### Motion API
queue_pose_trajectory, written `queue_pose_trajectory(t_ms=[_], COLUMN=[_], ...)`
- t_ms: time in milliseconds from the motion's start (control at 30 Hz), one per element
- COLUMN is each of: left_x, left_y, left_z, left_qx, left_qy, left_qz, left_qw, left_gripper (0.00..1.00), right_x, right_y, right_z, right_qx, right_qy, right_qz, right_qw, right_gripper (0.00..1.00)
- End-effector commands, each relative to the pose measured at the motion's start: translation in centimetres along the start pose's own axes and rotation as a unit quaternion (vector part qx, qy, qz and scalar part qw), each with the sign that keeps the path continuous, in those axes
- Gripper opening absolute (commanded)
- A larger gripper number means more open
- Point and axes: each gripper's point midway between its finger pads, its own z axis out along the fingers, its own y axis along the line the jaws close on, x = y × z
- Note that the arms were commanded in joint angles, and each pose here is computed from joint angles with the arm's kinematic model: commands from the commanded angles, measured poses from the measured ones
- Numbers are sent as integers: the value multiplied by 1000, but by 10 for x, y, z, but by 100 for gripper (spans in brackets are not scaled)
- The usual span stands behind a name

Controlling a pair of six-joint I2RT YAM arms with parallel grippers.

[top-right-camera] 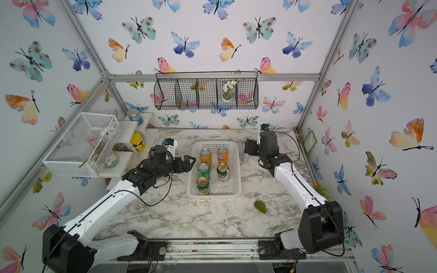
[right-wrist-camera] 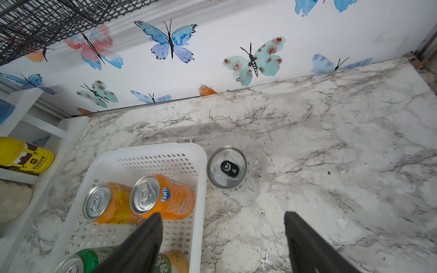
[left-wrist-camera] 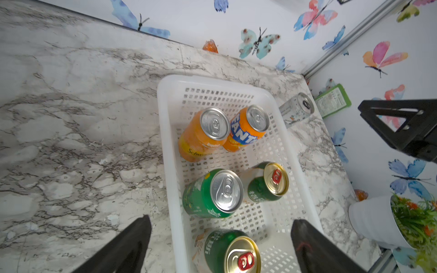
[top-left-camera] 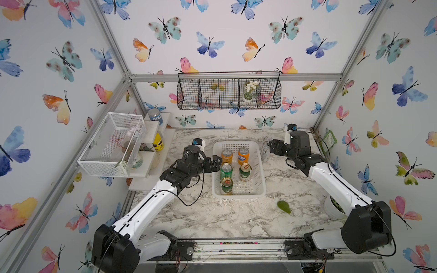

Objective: Take out the drinks from the basket
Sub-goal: Pick up the drink from the basket.

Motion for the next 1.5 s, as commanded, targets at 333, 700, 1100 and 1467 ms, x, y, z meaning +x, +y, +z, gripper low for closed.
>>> queue_pose_trajectory(t_ms=[333, 700, 1100, 1467], left_x=[87, 113, 134, 128], left_y=[-13, -2, 5, 1], left_z=[23, 45, 62, 60], left_qx=[-61, -105, -117, -118], left_qy=[99, 140, 182, 180], left_qz=[105, 139, 134, 127], left_qw=[988, 975, 967, 968], left_gripper=[99, 96, 80, 61], right_x=[14, 13, 12, 15], right_y=[4, 4, 2, 1], right_z=[-14, -16, -17, -14], right_qx=[-11, -10, -4, -4], right_qy=[-6, -11, -14, -11], right_qz=[-2, -6, -9, -10], right_qw=[1000, 1000, 1000, 1000], right_gripper=[83, 83, 83, 84])
